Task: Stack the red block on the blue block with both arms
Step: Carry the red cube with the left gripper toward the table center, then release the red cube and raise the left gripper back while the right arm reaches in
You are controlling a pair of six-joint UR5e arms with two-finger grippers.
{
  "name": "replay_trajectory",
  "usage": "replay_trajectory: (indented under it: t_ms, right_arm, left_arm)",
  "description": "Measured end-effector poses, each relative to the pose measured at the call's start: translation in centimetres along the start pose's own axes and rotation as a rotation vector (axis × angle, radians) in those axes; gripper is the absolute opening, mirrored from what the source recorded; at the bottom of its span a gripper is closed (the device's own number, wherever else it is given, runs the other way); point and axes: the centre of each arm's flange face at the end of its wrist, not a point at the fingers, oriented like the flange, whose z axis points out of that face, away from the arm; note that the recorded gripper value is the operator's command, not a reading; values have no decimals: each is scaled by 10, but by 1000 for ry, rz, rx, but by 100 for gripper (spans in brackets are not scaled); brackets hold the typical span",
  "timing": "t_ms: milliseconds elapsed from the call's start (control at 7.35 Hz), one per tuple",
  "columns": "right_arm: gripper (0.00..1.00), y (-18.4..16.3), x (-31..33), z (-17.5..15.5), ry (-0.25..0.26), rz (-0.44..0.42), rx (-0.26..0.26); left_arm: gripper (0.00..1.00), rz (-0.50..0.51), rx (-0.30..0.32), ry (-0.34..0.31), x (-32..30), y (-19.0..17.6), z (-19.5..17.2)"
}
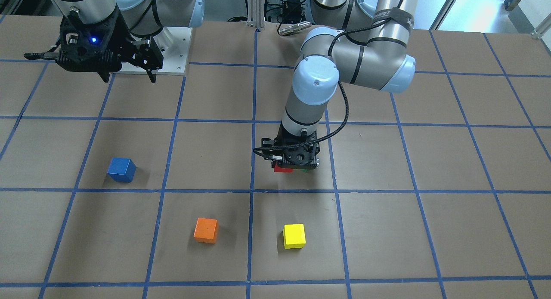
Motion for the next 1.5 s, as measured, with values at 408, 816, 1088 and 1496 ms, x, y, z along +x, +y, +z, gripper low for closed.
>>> replay_trajectory:
  t_ms: [408,816,1088,1496]
  right_arm:
    - [100,-1,1,0,-1,-5,1]
    - [100,-1,1,1,1,3,-1]
    - [100,-2,1,2,3,6,-5]
    - [100,-4,1,3,3,9,-5]
  left_arm:
    - [0,-24,2,7,48,-17,33]
    - [99,-27,-23,-9,62,-31,68]
    - [100,-4,-34,-16,66,-30,78]
    - [100,-33,33,9,43,-54,24]
